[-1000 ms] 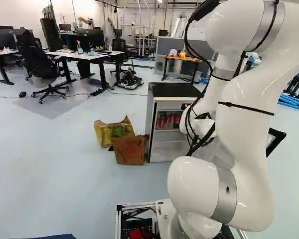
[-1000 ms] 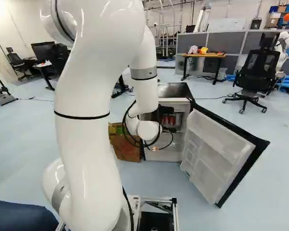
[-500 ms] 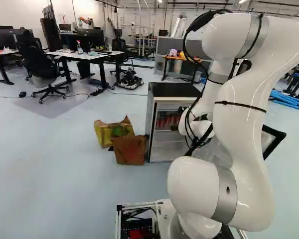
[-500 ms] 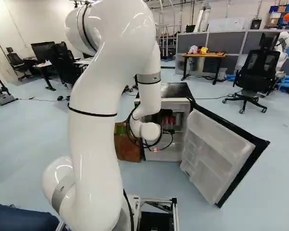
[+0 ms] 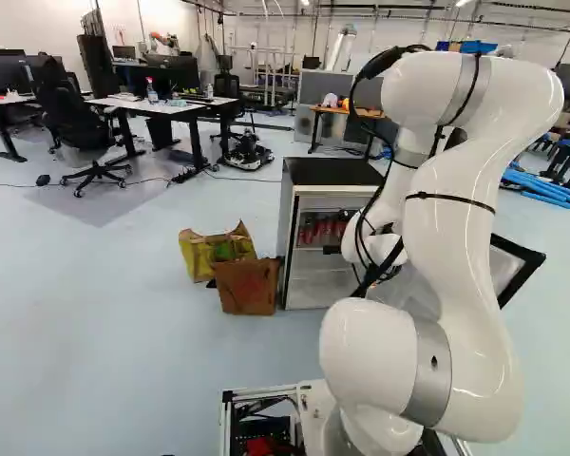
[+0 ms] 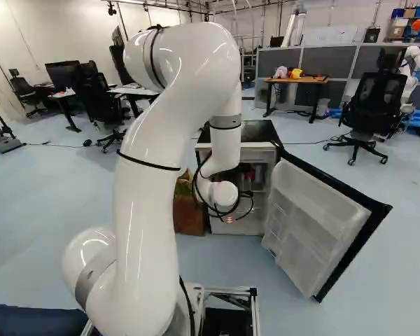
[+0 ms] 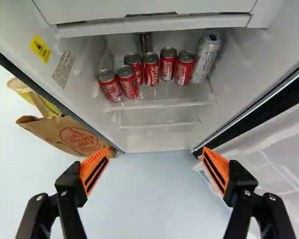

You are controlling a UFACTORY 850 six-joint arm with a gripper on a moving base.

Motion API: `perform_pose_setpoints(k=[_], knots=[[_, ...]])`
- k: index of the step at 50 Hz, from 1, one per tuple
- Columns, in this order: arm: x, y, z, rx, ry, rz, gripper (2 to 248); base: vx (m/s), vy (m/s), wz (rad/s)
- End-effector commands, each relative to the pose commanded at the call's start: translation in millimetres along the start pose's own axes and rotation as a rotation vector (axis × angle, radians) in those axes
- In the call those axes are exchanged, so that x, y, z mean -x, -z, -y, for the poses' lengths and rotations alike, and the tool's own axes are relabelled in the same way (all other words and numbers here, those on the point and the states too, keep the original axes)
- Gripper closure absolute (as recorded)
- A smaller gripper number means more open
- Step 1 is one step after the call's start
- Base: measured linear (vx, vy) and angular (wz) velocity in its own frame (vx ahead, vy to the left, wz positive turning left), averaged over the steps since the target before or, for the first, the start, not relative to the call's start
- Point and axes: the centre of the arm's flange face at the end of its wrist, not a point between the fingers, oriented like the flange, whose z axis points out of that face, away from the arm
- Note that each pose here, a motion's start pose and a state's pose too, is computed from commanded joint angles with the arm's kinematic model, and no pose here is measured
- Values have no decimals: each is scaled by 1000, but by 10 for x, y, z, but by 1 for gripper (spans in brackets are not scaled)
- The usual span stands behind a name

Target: Grab a drink from the fridge

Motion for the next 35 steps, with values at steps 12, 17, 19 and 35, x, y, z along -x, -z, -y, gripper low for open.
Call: perform_pose_setpoints(k=[12, 17, 19, 35], knots=[[18, -208, -46, -29, 21, -13, 3, 0, 0, 0], [22, -296, -63, -41, 30, -23, 3, 0, 0, 0], [23, -331, -68, -46, 33, -27, 3, 0, 0, 0], [32, -610, -107, -89, 62, -73, 3, 0, 0, 0]])
